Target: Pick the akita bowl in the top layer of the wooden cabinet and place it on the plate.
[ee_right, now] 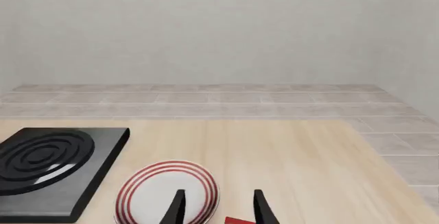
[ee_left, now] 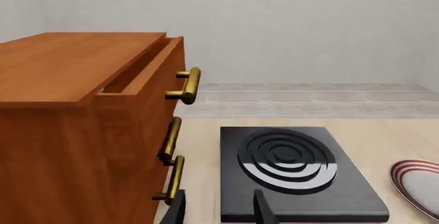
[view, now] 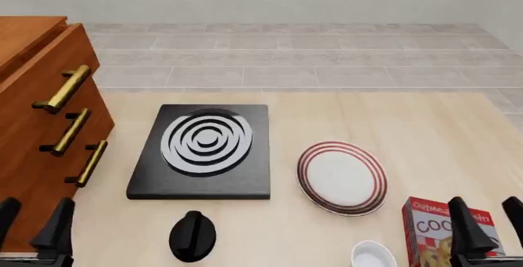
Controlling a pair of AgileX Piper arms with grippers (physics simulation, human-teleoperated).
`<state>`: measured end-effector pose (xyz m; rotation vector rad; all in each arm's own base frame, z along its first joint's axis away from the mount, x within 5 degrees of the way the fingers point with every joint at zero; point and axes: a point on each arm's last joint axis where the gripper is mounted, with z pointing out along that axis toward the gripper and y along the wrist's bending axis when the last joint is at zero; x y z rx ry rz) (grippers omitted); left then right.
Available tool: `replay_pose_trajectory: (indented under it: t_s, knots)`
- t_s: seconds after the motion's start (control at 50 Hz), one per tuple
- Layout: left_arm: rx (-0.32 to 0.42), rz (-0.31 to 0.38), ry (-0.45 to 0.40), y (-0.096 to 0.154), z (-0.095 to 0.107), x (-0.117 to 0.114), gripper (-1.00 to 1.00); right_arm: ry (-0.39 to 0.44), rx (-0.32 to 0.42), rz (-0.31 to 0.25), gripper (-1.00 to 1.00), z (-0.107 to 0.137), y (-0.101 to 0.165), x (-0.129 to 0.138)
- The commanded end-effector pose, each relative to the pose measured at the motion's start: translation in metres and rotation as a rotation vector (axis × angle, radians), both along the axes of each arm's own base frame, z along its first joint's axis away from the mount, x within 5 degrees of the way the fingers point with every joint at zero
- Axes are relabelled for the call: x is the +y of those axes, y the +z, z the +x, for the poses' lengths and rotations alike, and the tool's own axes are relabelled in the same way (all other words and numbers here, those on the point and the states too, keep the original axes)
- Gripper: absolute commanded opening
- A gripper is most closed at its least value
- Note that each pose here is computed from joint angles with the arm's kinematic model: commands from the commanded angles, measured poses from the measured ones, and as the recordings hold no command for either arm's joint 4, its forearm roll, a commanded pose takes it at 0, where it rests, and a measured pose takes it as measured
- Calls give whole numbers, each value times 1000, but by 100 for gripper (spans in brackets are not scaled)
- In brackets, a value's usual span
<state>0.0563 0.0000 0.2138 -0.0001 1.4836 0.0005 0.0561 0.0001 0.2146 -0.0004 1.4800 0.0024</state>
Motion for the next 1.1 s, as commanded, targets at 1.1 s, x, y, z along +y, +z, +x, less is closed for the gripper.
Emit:
replay_pose_trajectory:
  t_s: [1.1]
  knots:
    - [-92,50,-52,139,-7,-3,100,-2,-1,-2,100,0,0,0]
